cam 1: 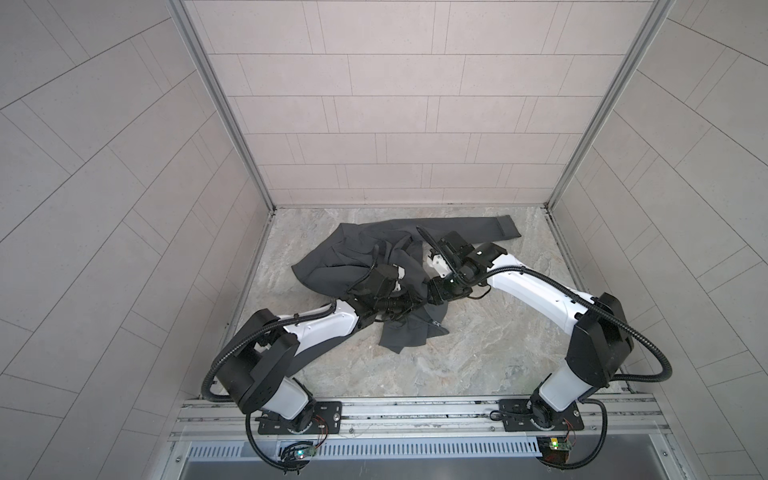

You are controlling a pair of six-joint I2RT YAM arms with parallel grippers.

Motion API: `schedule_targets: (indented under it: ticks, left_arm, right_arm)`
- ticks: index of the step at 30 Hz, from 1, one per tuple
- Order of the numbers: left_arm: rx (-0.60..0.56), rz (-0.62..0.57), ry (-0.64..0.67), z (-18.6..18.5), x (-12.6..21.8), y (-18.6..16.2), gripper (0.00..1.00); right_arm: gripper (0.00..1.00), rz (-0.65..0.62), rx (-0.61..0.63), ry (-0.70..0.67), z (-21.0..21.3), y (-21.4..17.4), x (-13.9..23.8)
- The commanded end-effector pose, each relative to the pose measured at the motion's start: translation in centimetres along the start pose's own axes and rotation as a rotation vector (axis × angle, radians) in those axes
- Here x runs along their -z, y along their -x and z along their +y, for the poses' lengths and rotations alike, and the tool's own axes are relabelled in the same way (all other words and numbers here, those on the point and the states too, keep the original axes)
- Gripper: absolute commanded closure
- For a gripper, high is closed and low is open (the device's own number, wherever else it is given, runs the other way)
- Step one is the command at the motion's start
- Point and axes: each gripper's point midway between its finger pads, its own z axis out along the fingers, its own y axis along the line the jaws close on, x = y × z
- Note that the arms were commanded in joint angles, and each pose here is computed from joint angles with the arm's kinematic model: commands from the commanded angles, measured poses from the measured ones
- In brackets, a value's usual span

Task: Zip up the jacket

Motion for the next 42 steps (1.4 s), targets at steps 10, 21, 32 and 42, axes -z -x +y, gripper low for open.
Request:
schedule_targets:
  ticks: [10, 21, 32, 42]
  left_arm:
    - [-0.259, 0.01, -0.105, -4.4, 0.7, 0.5, 1.0]
    - [-0.212, -0.009, -0.145, -4.4, -0.1, 0.9, 1.0]
    - [-0.205, -0.005, -0.16, -4.5, -0.3, 0.8, 1.0]
    - [-0.207, 0.011, -0.161, -4.1, -0.3, 0.4, 1.0]
  right_arm:
    - [0.27, 0.042, 0.125, 0.209, 1.2, -2.4, 2.1]
    - [0.28, 0.099, 0.177, 0.23, 1.2, -4.2, 0.6]
    - [0.47, 0.114, 0.195, 0.211, 1.0, -4.6, -0.3]
    - [0.51, 0.099, 0.185, 0.199, 0.1, -4.2, -0.2]
